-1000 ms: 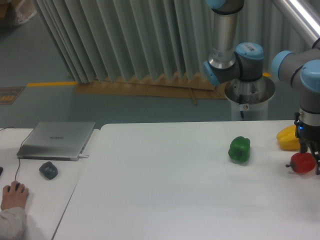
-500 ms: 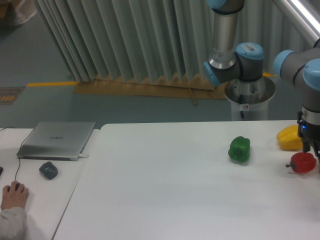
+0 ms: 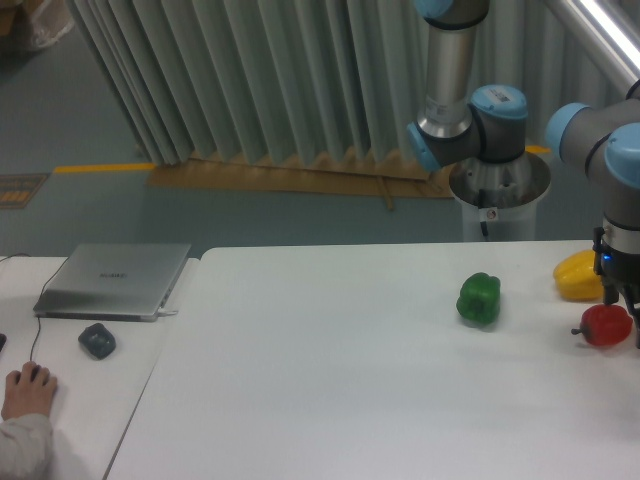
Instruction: Place the red pepper on the table
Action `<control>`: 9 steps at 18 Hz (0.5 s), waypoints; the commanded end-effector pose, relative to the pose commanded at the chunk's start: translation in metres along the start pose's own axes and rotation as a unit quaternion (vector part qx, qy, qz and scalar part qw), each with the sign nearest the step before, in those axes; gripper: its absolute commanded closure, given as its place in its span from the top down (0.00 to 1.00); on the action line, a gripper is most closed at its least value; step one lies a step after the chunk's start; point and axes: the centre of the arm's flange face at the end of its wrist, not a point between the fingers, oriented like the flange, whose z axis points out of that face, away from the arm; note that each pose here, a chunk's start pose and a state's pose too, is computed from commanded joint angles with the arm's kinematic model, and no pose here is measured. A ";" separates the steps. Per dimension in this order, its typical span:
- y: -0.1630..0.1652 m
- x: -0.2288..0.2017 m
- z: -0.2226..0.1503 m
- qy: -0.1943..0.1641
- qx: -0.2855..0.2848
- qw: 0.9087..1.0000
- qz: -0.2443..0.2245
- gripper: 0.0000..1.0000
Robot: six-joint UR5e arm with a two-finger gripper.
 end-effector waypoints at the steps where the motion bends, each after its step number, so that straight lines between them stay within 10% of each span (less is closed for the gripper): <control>1: 0.006 0.001 0.000 0.002 0.000 1.000 -0.005 1.00; 9: 0.004 0.021 0.031 0.055 -0.030 0.998 0.005 1.00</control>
